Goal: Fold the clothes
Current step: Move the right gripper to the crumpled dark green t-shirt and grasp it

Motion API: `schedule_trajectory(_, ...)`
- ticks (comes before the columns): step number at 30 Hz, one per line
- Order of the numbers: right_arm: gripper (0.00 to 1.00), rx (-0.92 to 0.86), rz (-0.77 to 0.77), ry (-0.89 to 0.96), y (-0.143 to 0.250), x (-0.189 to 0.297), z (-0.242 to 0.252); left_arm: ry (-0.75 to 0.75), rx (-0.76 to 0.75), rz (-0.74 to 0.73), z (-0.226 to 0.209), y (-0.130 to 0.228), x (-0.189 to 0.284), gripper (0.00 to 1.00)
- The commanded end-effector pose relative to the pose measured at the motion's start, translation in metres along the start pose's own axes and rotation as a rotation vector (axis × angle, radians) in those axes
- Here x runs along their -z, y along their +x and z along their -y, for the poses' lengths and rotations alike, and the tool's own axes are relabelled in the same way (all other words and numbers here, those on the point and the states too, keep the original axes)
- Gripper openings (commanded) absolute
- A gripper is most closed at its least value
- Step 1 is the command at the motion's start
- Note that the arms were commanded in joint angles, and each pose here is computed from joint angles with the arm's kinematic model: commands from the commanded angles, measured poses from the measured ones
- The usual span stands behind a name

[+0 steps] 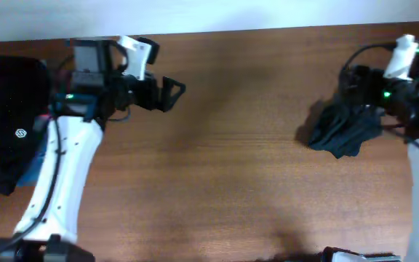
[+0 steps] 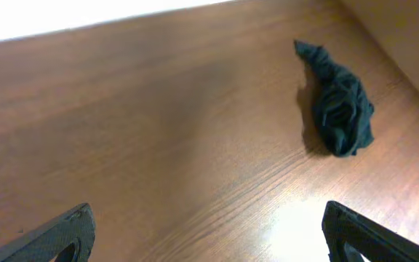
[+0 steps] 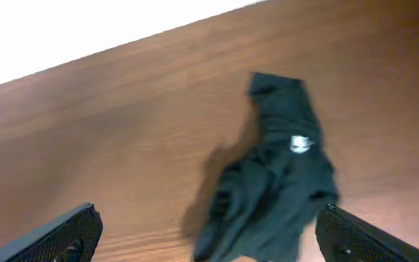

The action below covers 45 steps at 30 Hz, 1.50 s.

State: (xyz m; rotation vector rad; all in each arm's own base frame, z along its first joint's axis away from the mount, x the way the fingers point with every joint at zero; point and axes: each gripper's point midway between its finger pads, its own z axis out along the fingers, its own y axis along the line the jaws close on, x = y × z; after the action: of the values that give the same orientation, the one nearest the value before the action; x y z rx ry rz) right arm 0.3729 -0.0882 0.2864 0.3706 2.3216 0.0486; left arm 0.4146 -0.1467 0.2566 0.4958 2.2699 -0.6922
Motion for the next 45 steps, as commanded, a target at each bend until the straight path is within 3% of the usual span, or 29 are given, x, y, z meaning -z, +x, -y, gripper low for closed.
schedule_trajectory(1, 0.99, -0.105, -0.048, 0.074, 0.002, -0.021, 0.041, -0.04, 0.031, -0.077, -0.001, 0.014, -0.035, 0.99)
schedule_trajectory(5, 1.0, -0.237, -0.212, 0.124, 0.036, -0.066, 0.074, -0.02, 0.035, -0.143, 0.003, 0.03, -0.06, 0.99)
schedule_trajectory(11, 0.98, -0.291, -0.351, 0.139, 0.069, -0.116, 0.084, -0.09, 0.045, -0.177, -0.012, 0.04, -0.065, 0.99)
schedule_trajectory(19, 0.94, -0.288, -0.331, 0.137, 0.071, -0.166, 0.096, -0.094, 0.049, -0.187, -0.013, 0.042, -0.065, 0.99)
schedule_trajectory(25, 0.71, -0.279, -0.309, 0.135, 0.071, -0.186, 0.101, -0.116, 0.047, -0.19, -0.017, 0.043, -0.065, 0.98)
schedule_trajectory(31, 0.7, -0.272, -0.33, 0.135, 0.082, -0.203, 0.105, -0.141, 0.05, -0.202, -0.023, 0.046, -0.068, 0.98)
schedule_trajectory(33, 0.64, -0.271, -0.346, 0.135, 0.088, -0.211, 0.106, -0.142, 0.052, -0.205, -0.024, 0.047, -0.069, 0.98)
schedule_trajectory(35, 0.49, -0.272, -0.36, 0.135, 0.094, -0.218, 0.107, -0.141, 0.057, -0.216, -0.026, 0.051, -0.073, 0.98)
schedule_trajectory(38, 0.36, -0.276, -0.386, 0.137, 0.105, -0.228, 0.109, -0.141, 0.067, -0.239, -0.03, 0.058, -0.081, 0.98)
schedule_trajectory(40, 0.17, -0.278, -0.399, 0.138, 0.111, -0.232, 0.11, -0.141, 0.073, -0.254, -0.032, 0.062, -0.085, 0.98)
schedule_trajectory(42, 0.04, -0.278, -0.397, 0.138, 0.11, -0.232, 0.11, -0.141, 0.072, -0.253, -0.033, 0.062, -0.087, 0.98)
schedule_trajectory(45, 0.04, -0.279, -0.374, 0.107, 0.1, -0.227, 0.104, -0.141, 0.063, -0.231, -0.034, 0.057, -0.089, 0.98)
